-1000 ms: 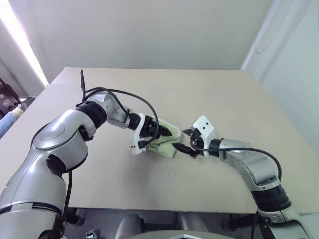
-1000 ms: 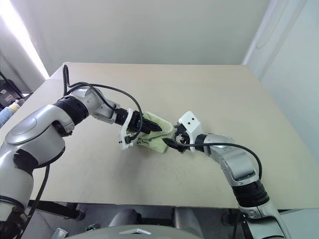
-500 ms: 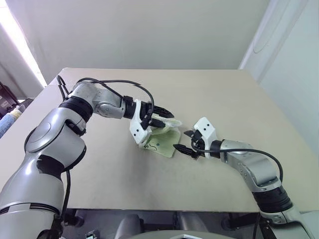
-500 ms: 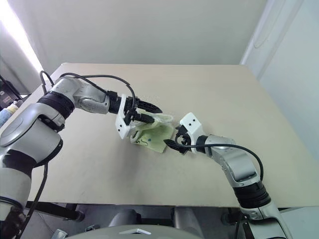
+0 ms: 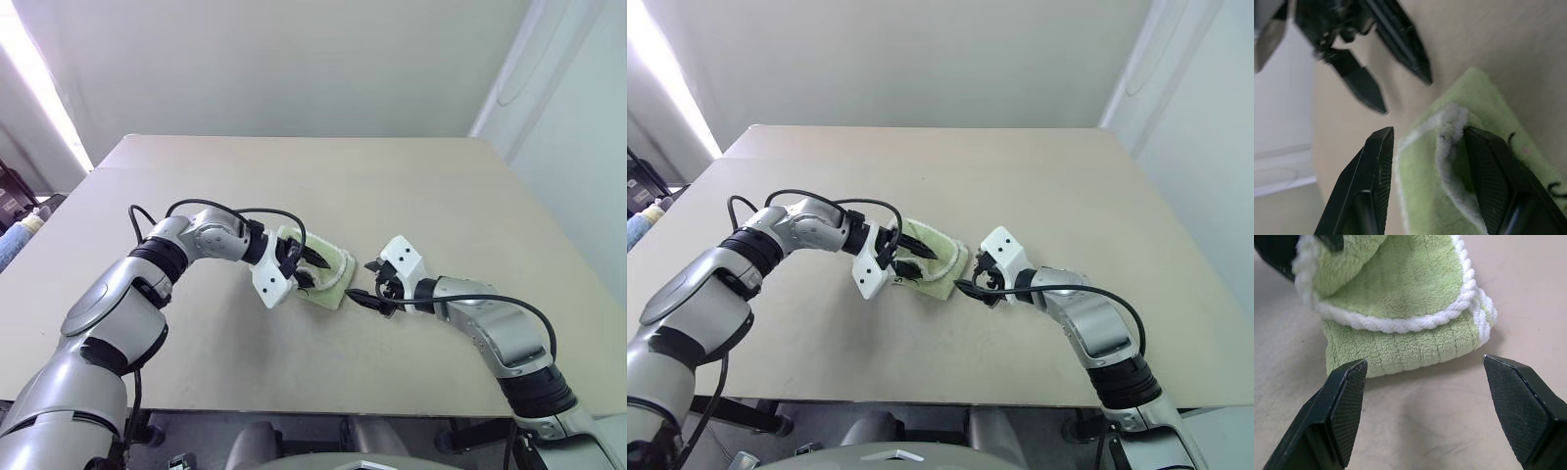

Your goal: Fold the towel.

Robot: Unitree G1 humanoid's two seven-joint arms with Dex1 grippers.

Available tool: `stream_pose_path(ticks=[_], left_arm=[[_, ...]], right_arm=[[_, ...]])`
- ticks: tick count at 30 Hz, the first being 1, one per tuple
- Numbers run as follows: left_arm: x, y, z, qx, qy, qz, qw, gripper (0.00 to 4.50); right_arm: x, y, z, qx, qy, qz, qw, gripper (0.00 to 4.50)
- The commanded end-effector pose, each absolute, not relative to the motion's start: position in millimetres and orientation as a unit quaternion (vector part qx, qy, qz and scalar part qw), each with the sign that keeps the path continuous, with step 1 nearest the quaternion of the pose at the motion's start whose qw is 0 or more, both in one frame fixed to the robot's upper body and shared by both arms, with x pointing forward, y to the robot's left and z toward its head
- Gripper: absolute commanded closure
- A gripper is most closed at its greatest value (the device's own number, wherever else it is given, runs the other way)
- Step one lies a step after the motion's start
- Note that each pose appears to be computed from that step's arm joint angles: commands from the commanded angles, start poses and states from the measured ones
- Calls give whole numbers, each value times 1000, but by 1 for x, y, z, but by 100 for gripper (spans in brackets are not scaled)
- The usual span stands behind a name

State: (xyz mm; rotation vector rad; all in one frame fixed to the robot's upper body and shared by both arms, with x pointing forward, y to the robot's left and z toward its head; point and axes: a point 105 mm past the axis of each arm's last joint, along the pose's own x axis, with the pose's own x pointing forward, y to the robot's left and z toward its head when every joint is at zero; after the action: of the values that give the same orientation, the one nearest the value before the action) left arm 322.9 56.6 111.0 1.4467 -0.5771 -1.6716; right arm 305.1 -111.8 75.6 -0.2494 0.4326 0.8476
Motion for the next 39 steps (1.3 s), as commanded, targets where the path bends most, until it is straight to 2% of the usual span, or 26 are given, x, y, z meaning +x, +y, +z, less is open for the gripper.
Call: stream_pose_path(ticks=[1, 5, 6, 11, 15, 18, 21, 24, 29, 33, 36, 39], left_arm=[[322, 49, 128, 553, -242, -667, 437, 152], [322, 46, 136, 521, -212, -685, 463, 13], [324, 46, 141, 514, -205, -686, 472, 4], [338, 52, 171, 464, -170, -683, 537, 4], [358, 65, 210, 375, -125, -669, 630, 4], [374, 85, 228, 306, -72, -650, 692, 4], [388, 107, 232, 265, -31, -611, 745, 4], [391, 132, 225, 245, 8, -593, 767, 4], [387, 189, 178, 292, 116, -544, 778, 4], [388, 217, 153, 301, 164, -501, 795, 4], [394, 229, 143, 286, 181, -459, 822, 4], [396, 236, 130, 298, 200, -436, 826, 4]], right_arm=[[308, -110, 87, -129, 183, 411, 884, 54], [308, -111, 86, -130, 185, 408, 885, 54], [308, -111, 86, -129, 184, 408, 885, 54], [308, -110, 88, -123, 180, 412, 885, 54], [308, -105, 93, -109, 171, 420, 885, 54], [311, -97, 109, -69, 149, 428, 889, 54], [314, -91, 128, -40, 128, 436, 890, 54], [318, -85, 139, -33, 119, 440, 889, 54], [323, -57, 161, -72, 78, 460, 882, 54], [329, -26, 172, -106, 57, 480, 869, 54], [328, -2, 171, -119, 55, 507, 852, 54], [329, 13, 159, -158, 62, 520, 837, 54]])
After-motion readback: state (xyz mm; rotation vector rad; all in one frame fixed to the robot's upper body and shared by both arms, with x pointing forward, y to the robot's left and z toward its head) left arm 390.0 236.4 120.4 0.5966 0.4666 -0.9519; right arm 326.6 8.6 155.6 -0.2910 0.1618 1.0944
